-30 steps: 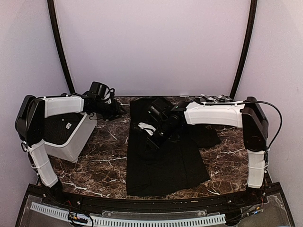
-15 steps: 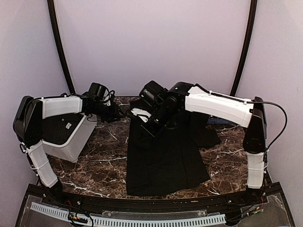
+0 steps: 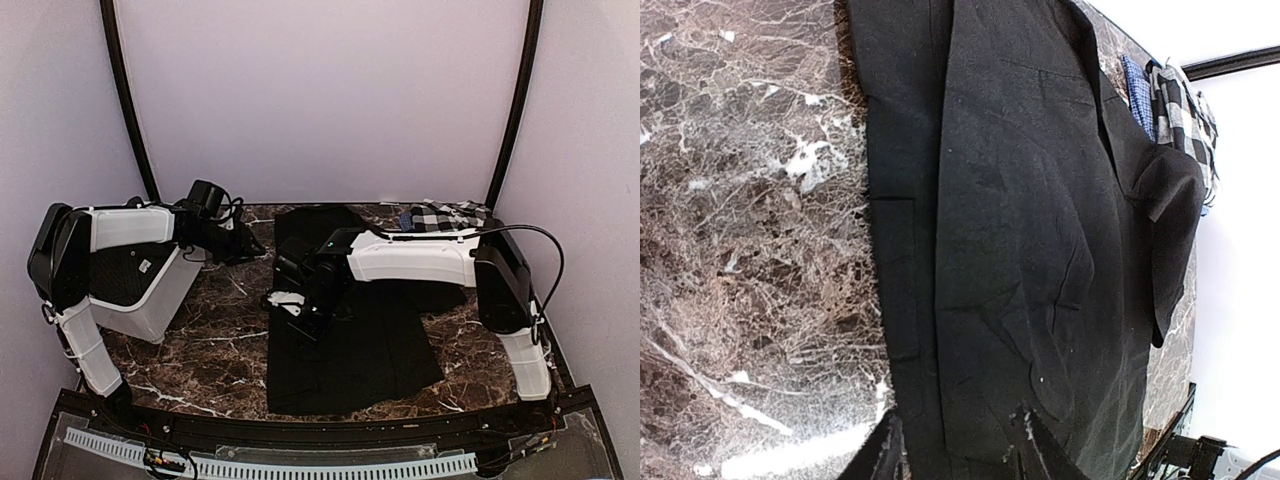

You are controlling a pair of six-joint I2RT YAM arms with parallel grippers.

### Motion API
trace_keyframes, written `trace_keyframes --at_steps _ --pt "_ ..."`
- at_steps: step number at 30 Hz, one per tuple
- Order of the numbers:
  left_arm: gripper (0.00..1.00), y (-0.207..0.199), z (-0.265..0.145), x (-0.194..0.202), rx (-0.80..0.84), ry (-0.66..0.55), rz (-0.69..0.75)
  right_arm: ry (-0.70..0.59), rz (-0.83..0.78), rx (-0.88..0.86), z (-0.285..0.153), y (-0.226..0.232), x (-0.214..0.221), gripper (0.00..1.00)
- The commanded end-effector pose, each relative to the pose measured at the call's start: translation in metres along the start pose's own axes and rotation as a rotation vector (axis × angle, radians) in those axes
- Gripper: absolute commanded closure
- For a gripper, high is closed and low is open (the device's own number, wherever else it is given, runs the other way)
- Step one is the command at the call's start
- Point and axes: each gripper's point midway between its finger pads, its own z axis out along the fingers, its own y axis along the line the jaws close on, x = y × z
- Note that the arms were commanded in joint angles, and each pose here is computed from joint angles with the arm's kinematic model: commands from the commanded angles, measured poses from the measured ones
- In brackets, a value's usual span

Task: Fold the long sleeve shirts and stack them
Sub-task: Adjust the sleeve of the 1/3-folded shirt.

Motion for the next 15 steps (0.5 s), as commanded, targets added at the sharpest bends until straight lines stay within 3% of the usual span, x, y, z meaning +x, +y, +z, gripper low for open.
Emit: trace_keyframes --at_steps 1,15 --pt "0.64 -0.003 -0.009 0.006 0.015 0.009 0.012 -0.066 -0.008 -0.034 -0.004 0.012 -0.012 0.95" --pt "0.64 -0.001 -0.008 0.012 0.015 0.021 0.004 -0.264 0.001 -0.088 -0.036 0.029 -0.041 0.93"
